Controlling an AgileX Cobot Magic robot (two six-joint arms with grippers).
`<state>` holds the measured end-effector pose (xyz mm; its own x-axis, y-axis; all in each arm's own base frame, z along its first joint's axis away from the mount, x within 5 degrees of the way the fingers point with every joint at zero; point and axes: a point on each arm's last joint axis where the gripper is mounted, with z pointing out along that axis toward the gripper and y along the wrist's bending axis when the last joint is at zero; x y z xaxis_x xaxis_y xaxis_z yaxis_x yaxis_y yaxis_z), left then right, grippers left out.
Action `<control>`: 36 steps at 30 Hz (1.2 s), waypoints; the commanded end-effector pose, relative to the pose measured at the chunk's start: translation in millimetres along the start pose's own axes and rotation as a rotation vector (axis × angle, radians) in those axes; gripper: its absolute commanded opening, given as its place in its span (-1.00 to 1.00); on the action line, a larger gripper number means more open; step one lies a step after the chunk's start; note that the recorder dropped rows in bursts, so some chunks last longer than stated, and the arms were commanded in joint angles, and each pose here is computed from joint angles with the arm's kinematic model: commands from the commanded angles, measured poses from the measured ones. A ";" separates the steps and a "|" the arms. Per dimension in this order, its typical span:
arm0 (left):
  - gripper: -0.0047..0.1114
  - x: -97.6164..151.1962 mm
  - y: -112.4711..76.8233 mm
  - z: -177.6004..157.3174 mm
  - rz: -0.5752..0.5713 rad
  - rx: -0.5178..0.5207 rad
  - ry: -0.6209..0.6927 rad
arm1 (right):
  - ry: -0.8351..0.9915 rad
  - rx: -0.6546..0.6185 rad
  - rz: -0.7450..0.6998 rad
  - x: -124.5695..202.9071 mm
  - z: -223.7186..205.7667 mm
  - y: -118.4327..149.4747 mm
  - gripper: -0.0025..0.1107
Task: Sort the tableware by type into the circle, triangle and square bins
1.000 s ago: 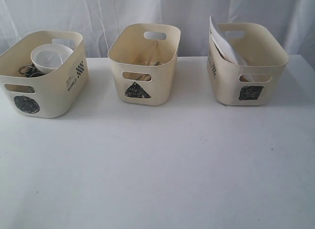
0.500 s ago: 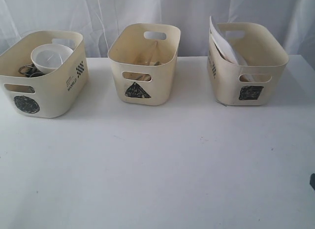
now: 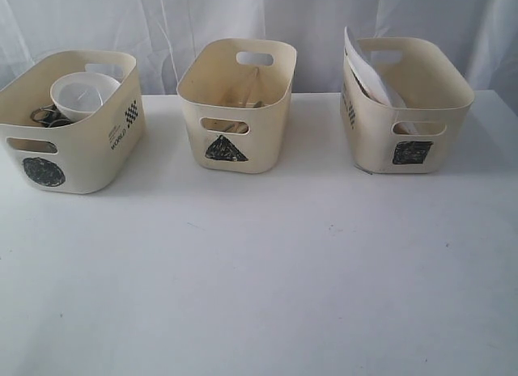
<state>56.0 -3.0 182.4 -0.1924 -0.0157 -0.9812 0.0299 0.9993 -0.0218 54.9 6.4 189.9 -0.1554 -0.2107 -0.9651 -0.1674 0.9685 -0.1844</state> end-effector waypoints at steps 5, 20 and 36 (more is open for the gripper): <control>-0.92 0.8 0.1 0.1 -0.003 -0.002 -0.005 | 0.008 0.081 0.008 1.8 -0.3 -4.0 -0.96; -0.92 0.8 0.1 0.1 -0.003 -0.002 -0.005 | 0.033 0.142 0.045 3.9 -0.8 -7.4 -0.96; -0.92 0.8 0.1 0.1 -0.003 -0.002 -0.005 | 0.033 0.141 0.049 3.9 -0.8 -7.3 -0.96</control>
<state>56.0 -3.0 182.4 -0.1924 -0.0157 -0.9812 0.0299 0.9993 -0.0218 55.0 -1.3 189.0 -0.1941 -0.1648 -0.9670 -0.0271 0.9863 -0.1627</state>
